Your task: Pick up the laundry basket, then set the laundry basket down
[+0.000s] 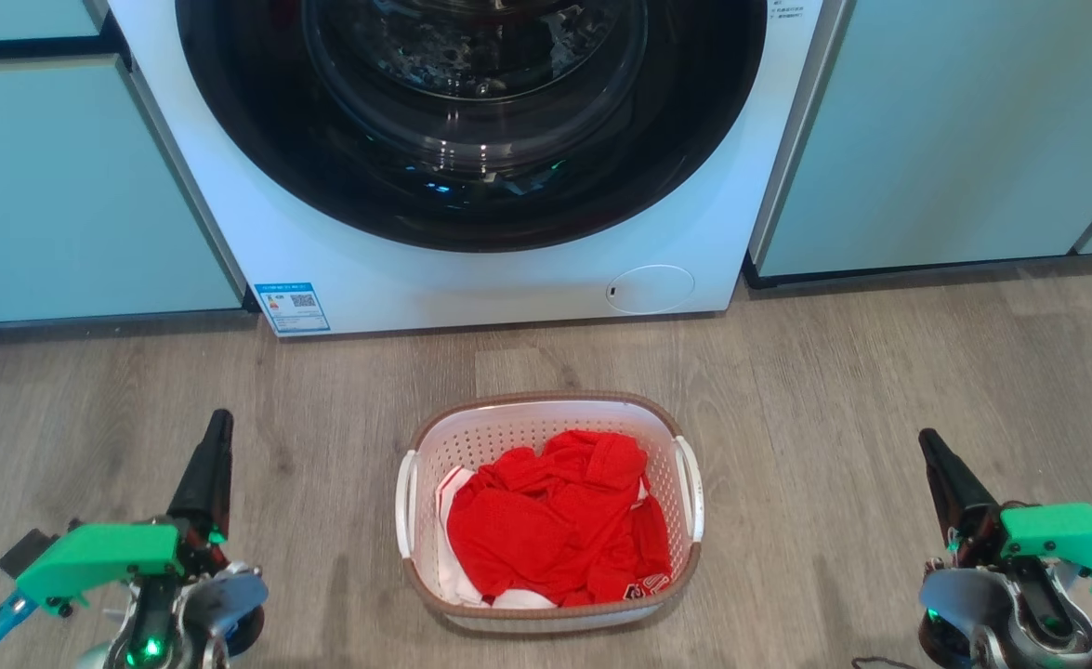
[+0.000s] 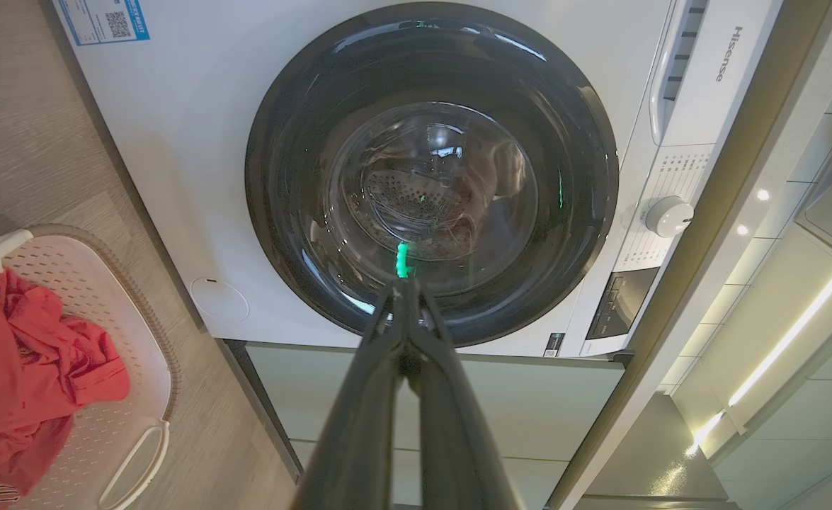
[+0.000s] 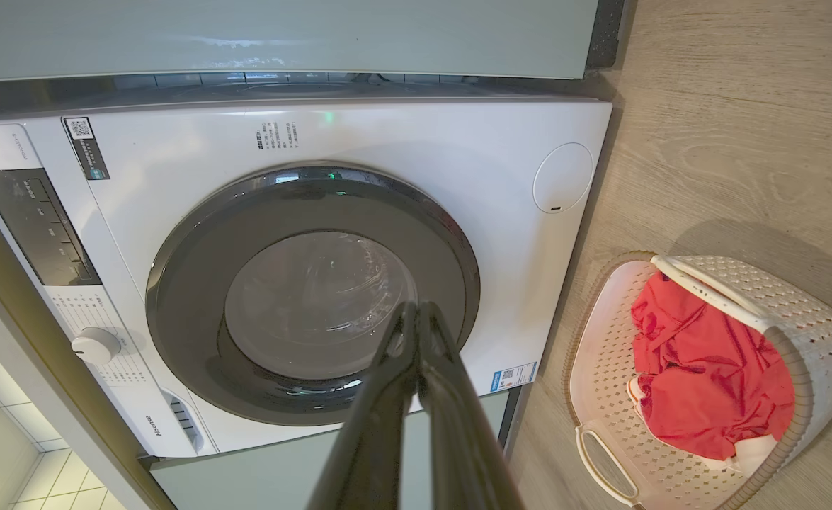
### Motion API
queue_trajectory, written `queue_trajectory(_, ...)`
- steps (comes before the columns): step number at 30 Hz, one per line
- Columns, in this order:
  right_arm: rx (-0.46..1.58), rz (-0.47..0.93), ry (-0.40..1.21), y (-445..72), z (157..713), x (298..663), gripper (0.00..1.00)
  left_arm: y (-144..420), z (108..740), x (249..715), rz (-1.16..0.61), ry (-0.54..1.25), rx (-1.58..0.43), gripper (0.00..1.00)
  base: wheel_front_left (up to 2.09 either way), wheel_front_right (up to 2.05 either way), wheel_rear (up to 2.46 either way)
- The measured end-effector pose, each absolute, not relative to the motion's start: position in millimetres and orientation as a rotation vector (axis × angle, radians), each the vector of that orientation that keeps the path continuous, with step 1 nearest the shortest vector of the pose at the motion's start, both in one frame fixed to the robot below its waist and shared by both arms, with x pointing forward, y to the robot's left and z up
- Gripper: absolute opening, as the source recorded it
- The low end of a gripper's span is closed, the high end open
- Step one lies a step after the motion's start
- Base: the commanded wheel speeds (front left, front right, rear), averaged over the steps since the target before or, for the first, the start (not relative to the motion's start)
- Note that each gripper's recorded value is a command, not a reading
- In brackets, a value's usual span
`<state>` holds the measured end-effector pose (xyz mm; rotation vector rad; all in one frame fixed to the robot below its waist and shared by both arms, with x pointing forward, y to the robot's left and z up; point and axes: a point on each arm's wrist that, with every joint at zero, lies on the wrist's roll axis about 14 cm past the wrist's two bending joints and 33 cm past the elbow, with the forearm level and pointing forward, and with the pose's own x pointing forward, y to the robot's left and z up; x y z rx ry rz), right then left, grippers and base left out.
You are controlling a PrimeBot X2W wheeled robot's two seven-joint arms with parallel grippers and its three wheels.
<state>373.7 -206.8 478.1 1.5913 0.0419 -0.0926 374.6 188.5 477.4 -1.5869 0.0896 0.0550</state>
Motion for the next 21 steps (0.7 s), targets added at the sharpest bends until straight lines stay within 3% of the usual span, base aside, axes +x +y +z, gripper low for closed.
queue_trajectory(21, 1.591, -0.093, 0.042, -206.9, 478.1, 373.7, 0.00, 188.5, 477.5, 374.6, 0.055, 0.089, -1.587, 0.00, 0.00, 0.00, 0.00)
